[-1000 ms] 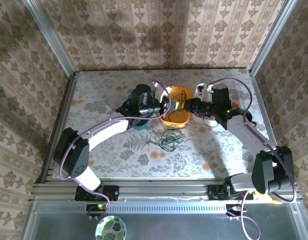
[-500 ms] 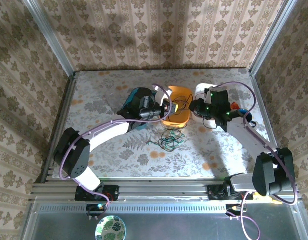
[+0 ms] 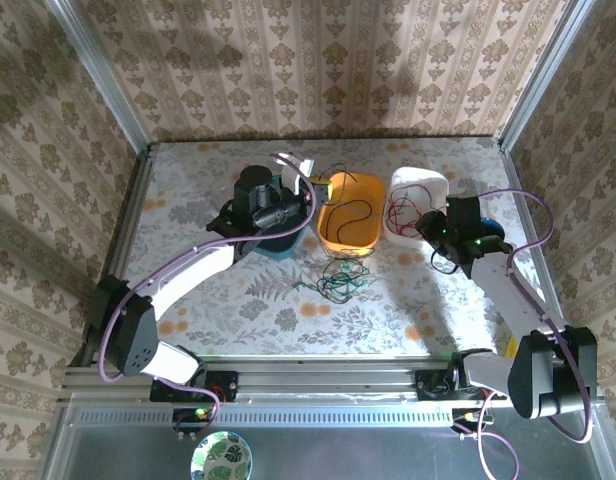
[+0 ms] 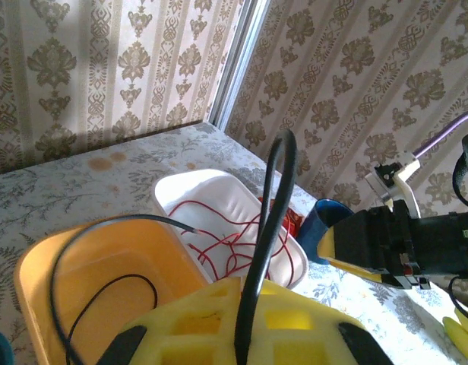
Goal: Untangle the cables
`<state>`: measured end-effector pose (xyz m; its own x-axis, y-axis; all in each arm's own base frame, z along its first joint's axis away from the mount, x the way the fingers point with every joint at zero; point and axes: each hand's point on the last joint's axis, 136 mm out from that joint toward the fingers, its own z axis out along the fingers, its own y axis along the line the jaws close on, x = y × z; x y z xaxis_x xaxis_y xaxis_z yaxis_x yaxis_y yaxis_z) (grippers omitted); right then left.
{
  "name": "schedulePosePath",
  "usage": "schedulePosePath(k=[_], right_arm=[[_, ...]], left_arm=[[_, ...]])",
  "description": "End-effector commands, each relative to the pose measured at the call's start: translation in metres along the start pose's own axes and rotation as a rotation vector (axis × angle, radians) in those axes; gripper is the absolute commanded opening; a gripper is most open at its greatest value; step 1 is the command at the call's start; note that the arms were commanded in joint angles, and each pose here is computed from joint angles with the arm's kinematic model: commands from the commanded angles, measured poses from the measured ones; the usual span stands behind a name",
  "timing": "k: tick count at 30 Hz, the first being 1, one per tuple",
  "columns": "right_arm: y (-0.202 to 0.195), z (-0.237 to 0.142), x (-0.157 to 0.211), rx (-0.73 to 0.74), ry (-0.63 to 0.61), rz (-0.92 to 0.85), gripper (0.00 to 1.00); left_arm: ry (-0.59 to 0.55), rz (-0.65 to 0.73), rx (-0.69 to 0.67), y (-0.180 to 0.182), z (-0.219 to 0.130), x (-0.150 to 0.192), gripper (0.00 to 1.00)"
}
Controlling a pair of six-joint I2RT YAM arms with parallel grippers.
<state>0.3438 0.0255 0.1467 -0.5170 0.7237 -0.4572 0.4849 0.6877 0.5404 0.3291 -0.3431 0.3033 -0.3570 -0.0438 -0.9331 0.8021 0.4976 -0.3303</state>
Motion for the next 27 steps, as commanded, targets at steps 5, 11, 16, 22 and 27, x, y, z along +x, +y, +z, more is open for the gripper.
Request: schedulePosePath(k=[5,11,16,22,27], right_arm=[[0.007,-0.028,-0.025,0.002,-0.116,-0.084,0.5],[0.02,-0.044,-0.032,-0.026,-0.129,-0.2,0.51],[0.025,-0.051,-0.033,-0.032,-0.12,-0.262,0.51],[0.026,-0.05,-0.03,-0.034,-0.104,-0.277,0.5],[0.038,-0.047,-0.023,-0.096,-0.059,-0.298,0.51]], left_arm=[[-0.001,0.002,-0.06,0.014,0.012,-0.002,0.0],[0.03,-0.046,-0.16,0.044,0.036,0.013,0.0],[0.08,-0.096,-0.256,0.078,0.058,0.047,0.0],[0.182,-0.145,-0.219,0.083,0.089,0.096,0.0],[0.199,-0.174,-0.189,0.079,0.099,0.11,0.0]])
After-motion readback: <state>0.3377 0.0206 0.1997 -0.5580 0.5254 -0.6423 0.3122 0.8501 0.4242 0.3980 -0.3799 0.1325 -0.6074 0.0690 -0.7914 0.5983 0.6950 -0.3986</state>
